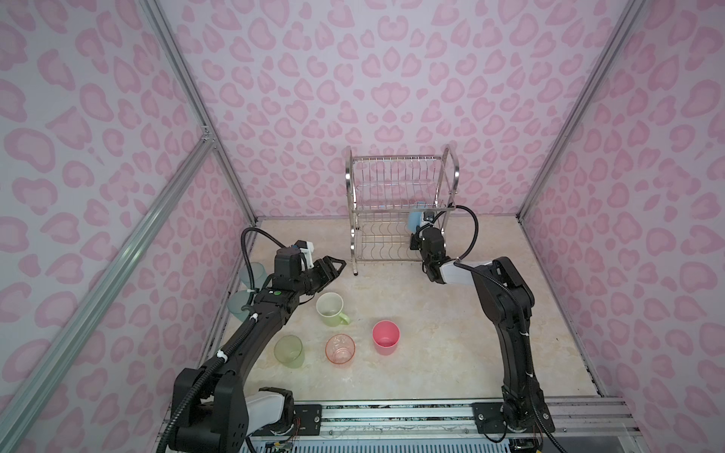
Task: Load the cups into the dish rack
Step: 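Lower the light blue mug onto the lower rack tier and open the right gripper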
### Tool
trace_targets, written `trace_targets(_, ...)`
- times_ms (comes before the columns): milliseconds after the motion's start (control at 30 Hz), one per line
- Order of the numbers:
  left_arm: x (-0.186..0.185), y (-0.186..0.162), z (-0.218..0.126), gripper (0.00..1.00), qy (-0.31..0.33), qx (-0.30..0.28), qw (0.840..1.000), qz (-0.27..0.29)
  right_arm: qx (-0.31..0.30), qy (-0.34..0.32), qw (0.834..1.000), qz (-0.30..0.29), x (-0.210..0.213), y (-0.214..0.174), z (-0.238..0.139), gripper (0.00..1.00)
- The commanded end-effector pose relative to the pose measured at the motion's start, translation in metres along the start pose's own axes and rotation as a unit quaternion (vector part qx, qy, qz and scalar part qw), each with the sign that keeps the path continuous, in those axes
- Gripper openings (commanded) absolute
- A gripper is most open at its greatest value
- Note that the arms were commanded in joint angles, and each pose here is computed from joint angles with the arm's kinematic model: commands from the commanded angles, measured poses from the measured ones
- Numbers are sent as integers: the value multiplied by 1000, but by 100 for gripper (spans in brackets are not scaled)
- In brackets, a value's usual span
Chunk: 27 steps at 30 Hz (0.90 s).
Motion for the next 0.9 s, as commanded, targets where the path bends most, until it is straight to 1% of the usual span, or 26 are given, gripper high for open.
trace_targets(0, -6, 3, -3, 69, -16, -8, 1000, 12, -23, -10, 1000, 12, -2, 8, 1, 6)
trace_targets(133, -6, 2, -4, 69, -16, -10, 1000, 12, -25, -16, 999, 15, -3, 6, -2, 11)
trace_targets(400, -7, 2, -6, 69, -18, -13, 1000, 13, -13, -21, 1000, 16, -3, 6, 0, 18)
trace_targets(500, -6, 2, -7, 69, -17, -14, 1000, 13, -10, -23, 1000, 17, -3, 6, 0, 22)
trace_targets(733, -5, 1, -8, 69, -17, -15, 1000, 13, -6, -25, 999, 19, -3, 5, -1, 25)
trace_targets(867, -4, 1, -9, 69, -17, -16, 1000, 13, -4, -25, 999, 22, -4, 5, -1, 32)
Point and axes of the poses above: each gripper's point midway between its finger pads, its own z axis out along the fingers, its own x axis along the line the jaws close on, y = z × x, the point moved 5 cm from there along -z, back along the fingers, and after that the axes turned 2 degrees about -z, right-handed, at the moved point
